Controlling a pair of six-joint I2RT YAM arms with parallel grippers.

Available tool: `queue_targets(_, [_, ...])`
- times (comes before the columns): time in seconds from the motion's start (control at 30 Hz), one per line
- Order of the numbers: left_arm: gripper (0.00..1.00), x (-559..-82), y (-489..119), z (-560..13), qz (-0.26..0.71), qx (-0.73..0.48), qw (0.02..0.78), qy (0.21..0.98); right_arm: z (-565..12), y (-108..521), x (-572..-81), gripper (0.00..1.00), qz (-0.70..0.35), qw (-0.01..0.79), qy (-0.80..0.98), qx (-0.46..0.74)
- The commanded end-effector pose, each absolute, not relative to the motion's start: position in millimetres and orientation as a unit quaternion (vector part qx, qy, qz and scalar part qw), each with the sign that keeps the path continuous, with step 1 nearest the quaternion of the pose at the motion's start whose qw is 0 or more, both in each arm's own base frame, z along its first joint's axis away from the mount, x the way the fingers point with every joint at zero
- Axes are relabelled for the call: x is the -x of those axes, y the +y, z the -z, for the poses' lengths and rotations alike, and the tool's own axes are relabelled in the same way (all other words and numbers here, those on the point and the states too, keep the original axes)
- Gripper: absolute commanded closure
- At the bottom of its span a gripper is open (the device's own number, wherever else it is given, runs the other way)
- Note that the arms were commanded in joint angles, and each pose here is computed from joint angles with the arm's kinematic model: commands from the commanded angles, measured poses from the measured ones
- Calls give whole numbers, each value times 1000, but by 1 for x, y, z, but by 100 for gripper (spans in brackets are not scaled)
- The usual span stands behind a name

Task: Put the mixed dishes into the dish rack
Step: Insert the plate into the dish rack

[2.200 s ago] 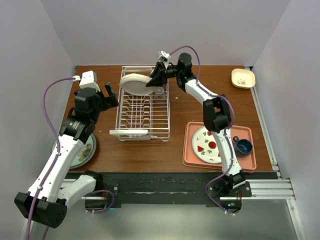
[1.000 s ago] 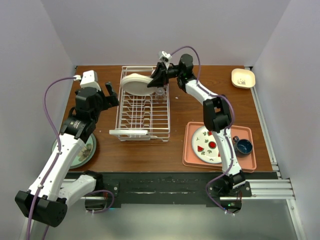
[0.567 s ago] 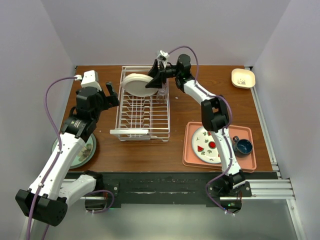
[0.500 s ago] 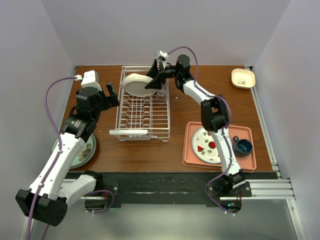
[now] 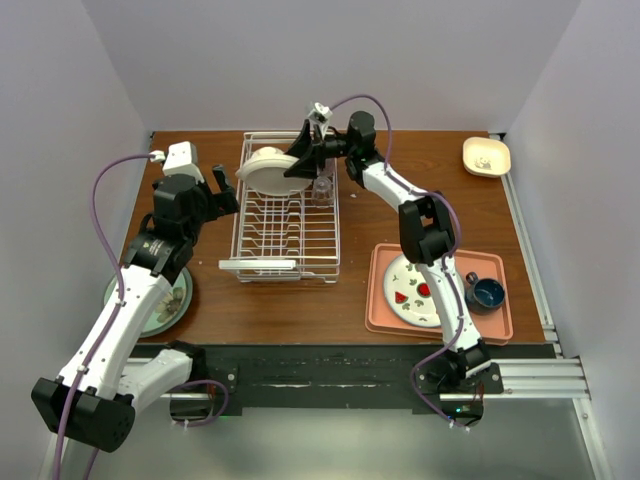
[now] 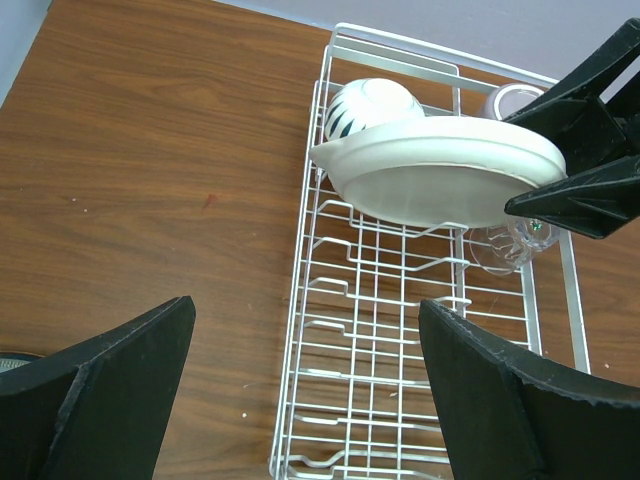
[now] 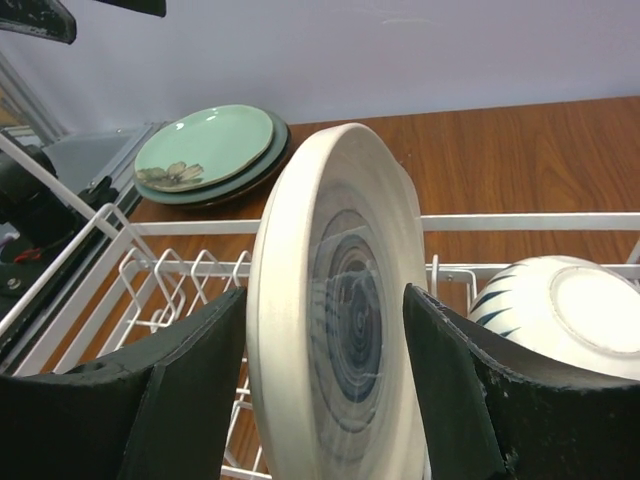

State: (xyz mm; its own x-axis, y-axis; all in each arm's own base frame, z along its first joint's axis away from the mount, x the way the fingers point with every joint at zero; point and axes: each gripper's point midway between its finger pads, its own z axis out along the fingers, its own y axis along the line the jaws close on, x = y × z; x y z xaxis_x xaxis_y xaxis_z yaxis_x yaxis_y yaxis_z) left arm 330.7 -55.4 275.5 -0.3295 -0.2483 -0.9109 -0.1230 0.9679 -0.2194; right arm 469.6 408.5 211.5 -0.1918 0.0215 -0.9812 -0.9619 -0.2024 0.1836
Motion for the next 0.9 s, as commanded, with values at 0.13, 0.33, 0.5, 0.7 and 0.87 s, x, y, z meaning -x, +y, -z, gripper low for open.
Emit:
queue_targets(0.13, [1,-334,-52,-286,50,110,586,801,-234,418,-497,30,-577,471,504,439])
queue_targets(0.33, [1,-332,-51,-290,52,111,590,798,-245,417,-500,23,-575,481,508,424])
queue_targets(0.5, [1,-329,-50,-293,54,112,593,795,-249,416,-496,9,-577,481,504,426])
queue_targets(0.7, [1,-328,-50,-297,56,114,596,793,-261,414,-499,1,-570,496,501,422])
queue_targets(0.87, [1,-327,-50,-298,57,114,597,792,-268,412,-502,1,-560,507,500,423])
